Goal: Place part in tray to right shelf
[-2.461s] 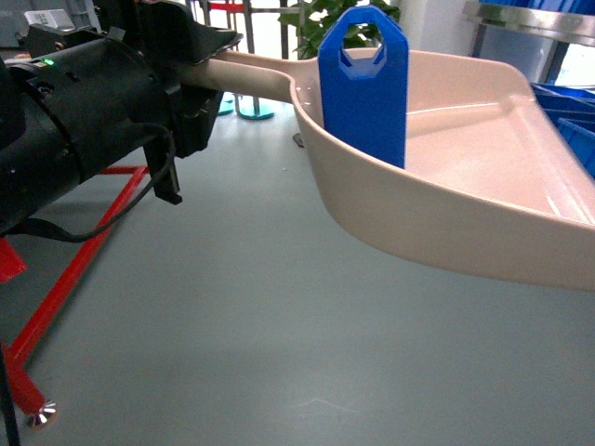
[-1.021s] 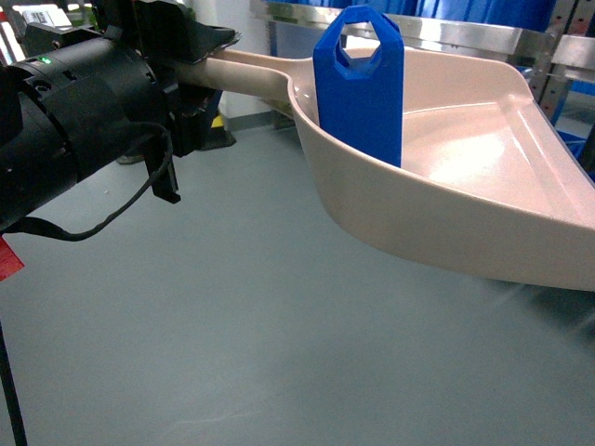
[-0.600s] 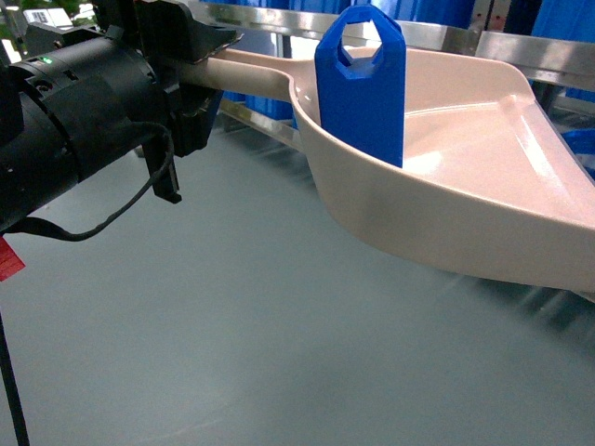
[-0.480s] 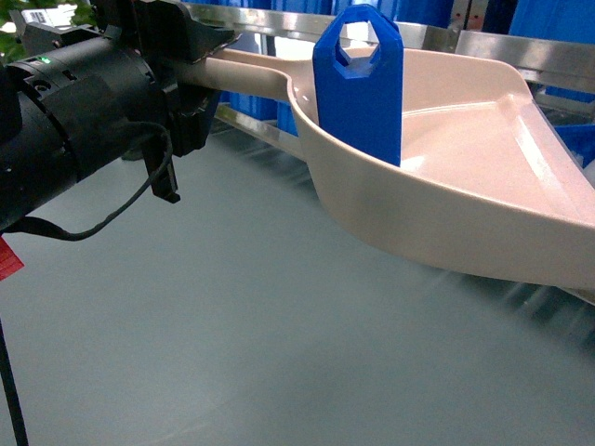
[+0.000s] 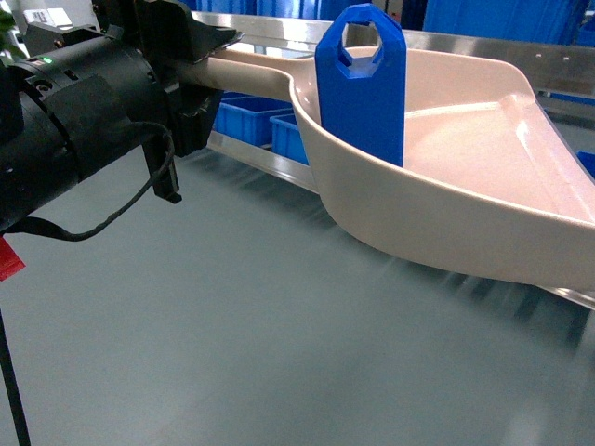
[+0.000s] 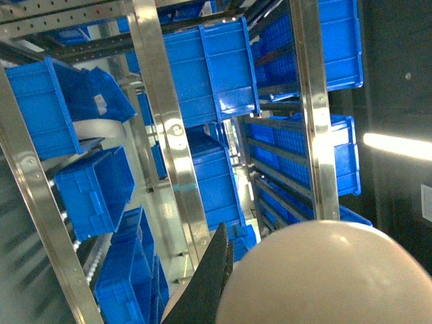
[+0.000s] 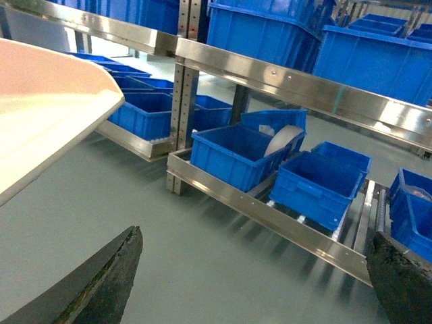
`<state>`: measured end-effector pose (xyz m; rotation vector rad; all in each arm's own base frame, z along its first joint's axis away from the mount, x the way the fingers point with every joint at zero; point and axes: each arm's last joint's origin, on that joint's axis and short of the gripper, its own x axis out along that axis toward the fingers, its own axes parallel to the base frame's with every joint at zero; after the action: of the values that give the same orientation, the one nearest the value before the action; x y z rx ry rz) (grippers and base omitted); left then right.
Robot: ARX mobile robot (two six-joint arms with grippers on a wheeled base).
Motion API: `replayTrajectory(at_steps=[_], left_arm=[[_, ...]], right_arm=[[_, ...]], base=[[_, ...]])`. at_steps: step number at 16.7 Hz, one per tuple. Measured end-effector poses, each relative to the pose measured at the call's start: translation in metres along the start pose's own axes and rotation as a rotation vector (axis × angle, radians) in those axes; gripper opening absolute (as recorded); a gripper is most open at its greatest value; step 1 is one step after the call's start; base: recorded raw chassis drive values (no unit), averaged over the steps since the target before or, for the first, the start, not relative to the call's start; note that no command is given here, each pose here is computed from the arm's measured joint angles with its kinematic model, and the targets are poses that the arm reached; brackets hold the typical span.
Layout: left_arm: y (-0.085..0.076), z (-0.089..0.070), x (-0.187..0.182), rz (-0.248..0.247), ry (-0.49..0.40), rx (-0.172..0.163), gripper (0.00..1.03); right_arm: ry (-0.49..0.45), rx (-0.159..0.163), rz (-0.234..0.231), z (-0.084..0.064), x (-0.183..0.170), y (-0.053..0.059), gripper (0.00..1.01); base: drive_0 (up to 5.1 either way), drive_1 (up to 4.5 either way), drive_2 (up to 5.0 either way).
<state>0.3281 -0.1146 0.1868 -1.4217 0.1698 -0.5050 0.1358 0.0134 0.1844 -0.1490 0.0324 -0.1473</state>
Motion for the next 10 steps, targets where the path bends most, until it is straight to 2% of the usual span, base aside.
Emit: replayTrajectory(at_steps=[10], left_arm=[[0.0000,0.0001,0.0000,0.000,-0.002,0.000,0.13]], right_arm=[[0.000,0.000,0.000,0.0000,0.0000,0.0000,0.98]], base=[[-1.6,-1.57,-1.6]])
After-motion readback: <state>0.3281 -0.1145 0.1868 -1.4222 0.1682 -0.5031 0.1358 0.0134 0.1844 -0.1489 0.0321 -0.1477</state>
